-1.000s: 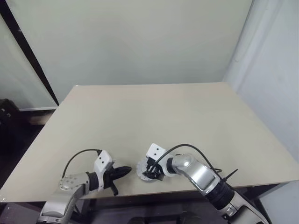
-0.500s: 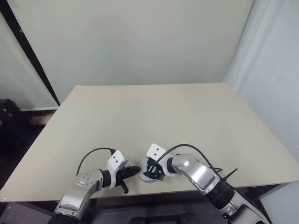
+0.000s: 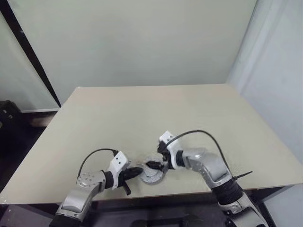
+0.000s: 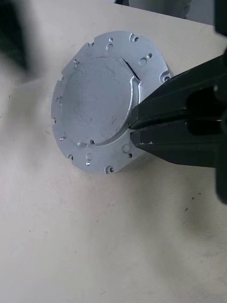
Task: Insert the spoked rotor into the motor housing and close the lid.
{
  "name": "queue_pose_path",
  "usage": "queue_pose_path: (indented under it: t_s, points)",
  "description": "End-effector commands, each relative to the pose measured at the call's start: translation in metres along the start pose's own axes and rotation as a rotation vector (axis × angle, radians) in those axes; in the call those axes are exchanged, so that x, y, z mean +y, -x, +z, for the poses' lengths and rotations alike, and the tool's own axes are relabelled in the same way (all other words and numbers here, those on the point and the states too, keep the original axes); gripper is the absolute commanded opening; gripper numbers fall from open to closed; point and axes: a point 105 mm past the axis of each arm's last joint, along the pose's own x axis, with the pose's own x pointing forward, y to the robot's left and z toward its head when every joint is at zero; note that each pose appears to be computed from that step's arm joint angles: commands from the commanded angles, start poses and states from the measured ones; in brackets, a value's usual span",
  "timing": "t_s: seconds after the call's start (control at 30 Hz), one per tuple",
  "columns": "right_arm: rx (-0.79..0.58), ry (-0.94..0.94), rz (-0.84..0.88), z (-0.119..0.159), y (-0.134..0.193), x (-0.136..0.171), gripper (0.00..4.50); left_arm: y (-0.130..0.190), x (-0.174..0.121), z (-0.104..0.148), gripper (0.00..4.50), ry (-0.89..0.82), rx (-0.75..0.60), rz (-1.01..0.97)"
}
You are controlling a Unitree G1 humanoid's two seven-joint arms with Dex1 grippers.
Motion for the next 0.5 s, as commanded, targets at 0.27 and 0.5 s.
queue_pose_path:
  t_s: [0.27,0.5]
  points:
    - [0.119,-0.478,-0.052,-0.04,0.032,-0.034,4.47,-0.002,-0.004,-0.01,0.0,0.003,0.051,-0.015]
    - [0.134,-0.767,0.082,-0.051,0.024,-0.018,4.47,-0.002,-0.004,-0.01,0.0,0.004,0.047,-0.015]
